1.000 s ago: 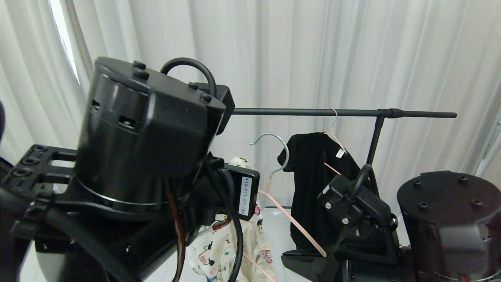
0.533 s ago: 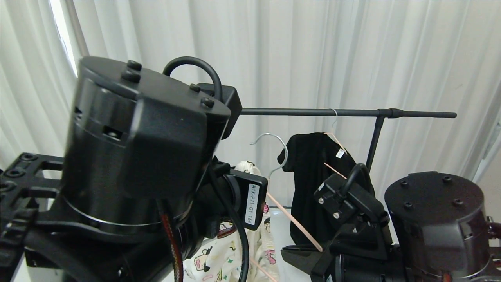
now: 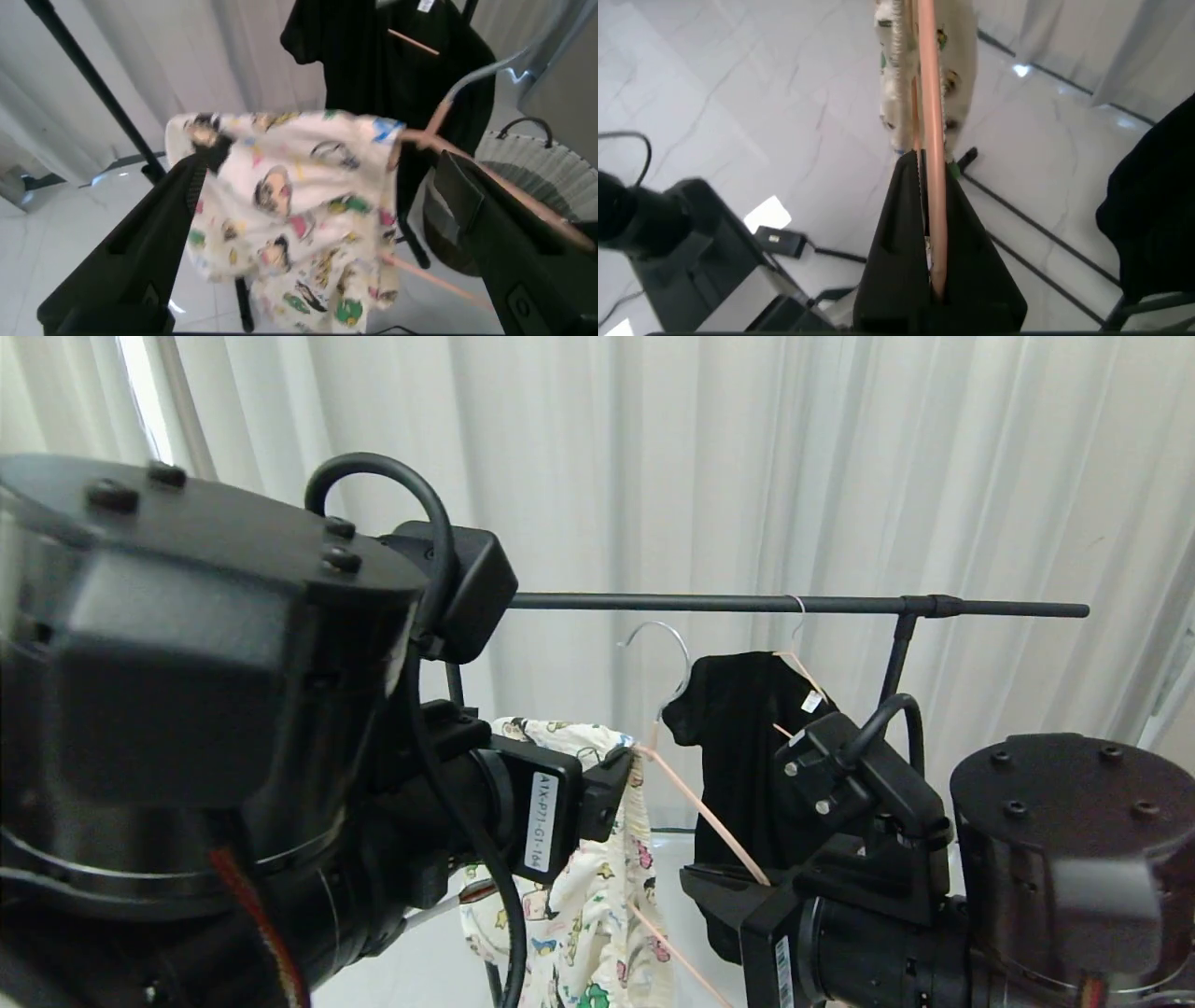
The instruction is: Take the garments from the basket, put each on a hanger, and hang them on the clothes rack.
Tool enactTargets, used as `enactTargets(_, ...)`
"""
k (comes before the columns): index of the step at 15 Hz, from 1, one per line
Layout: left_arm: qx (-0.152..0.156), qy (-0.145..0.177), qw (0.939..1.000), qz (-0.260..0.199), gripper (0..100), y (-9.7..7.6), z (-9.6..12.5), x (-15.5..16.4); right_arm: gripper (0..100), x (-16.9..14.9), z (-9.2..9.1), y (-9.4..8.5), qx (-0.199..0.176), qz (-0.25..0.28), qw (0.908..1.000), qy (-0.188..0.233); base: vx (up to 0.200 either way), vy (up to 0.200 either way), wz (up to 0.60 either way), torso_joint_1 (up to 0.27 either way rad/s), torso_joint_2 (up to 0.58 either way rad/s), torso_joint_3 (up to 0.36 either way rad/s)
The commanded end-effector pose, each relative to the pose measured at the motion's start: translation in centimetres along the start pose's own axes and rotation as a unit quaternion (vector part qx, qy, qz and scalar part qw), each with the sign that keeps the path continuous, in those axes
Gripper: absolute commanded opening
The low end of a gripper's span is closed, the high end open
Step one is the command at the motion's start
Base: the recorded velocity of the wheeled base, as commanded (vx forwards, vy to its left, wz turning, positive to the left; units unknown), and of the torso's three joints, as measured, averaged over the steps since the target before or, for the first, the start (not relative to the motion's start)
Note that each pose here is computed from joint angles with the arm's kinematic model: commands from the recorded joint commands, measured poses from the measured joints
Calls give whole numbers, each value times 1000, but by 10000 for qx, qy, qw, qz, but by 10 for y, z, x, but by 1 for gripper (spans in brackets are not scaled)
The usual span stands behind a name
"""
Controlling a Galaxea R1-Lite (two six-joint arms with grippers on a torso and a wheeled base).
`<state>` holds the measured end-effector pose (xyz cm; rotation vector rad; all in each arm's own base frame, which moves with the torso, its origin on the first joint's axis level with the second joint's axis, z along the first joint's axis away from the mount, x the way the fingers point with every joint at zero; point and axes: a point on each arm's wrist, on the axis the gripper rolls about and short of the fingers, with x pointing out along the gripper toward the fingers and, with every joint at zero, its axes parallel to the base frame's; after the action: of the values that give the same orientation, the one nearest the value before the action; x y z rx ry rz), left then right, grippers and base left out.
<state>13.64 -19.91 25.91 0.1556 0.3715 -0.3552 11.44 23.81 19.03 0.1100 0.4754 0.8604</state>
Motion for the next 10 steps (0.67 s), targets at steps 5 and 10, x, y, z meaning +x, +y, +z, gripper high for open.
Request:
enactTargets(5,-24,-58,10000,-2,100,24,-16,-26,0,-8,-24,-18,-691,-50,9966,-443,0,0,0,0,0,0)
enactTargets(10,337,55,9953,-905,100,58,-58,-62,0,-46,-47,-40,-1331,-154,9899,-462,0,0,0,0,0,0)
